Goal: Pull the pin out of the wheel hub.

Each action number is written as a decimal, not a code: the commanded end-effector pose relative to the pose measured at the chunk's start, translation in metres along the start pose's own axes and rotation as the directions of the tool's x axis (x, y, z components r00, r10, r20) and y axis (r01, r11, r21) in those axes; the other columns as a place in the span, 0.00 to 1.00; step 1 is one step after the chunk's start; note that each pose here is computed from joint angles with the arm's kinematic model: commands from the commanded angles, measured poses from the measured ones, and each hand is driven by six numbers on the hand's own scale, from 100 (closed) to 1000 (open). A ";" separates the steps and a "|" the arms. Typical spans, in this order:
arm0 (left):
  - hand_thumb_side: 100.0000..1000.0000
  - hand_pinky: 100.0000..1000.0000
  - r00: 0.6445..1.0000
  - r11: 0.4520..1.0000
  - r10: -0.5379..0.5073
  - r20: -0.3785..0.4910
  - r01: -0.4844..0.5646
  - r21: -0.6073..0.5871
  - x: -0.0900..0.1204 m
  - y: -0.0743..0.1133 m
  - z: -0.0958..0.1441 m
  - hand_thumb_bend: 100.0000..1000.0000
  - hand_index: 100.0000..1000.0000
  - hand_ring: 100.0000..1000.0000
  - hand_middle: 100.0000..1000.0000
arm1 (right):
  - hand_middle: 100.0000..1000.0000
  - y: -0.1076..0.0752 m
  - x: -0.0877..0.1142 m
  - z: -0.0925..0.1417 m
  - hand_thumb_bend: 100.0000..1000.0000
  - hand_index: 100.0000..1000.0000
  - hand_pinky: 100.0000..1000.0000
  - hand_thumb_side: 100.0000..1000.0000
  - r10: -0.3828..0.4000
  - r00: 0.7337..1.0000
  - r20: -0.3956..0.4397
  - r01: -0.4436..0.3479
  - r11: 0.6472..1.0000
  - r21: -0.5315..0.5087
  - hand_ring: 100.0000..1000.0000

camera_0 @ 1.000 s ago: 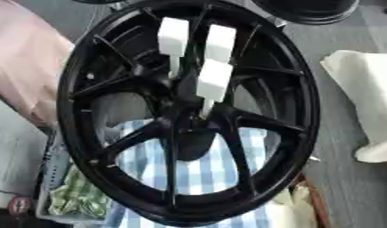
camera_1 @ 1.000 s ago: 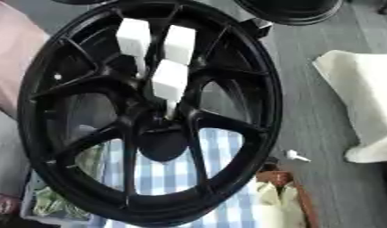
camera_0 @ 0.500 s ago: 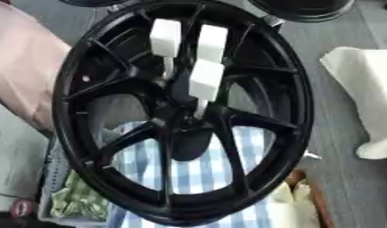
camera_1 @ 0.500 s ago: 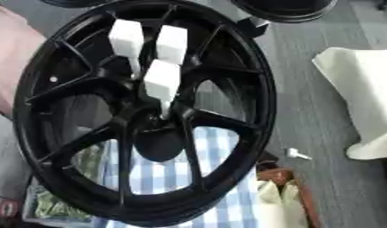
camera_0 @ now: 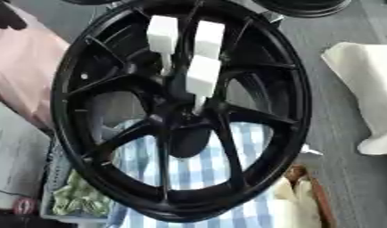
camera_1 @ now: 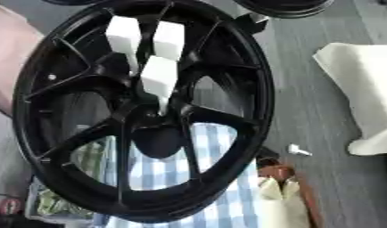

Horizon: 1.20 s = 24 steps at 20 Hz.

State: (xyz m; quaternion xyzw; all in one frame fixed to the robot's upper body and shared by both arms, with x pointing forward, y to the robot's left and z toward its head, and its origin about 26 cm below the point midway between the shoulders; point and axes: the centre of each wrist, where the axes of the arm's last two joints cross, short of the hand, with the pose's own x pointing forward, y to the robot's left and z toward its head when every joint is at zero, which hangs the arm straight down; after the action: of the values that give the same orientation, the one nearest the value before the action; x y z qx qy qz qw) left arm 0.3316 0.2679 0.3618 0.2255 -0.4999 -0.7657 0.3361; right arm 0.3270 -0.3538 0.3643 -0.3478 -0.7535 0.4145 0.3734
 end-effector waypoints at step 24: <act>0.33 0.84 0.995 0.995 0.099 -0.016 -0.099 -0.001 0.020 0.034 -0.082 0.60 0.86 0.82 0.74 | 0.64 -0.012 0.002 -0.005 0.00 0.71 0.79 0.32 0.028 1.000 0.009 -0.028 0.999 -0.014 0.75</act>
State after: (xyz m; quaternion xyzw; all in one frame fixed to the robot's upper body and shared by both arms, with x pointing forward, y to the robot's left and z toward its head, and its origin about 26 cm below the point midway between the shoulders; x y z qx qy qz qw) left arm 0.3862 0.1933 0.3488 0.1969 -0.5008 -0.7526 0.3794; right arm 0.3318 -0.3531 0.3657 -0.3445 -0.7539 0.4163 0.3737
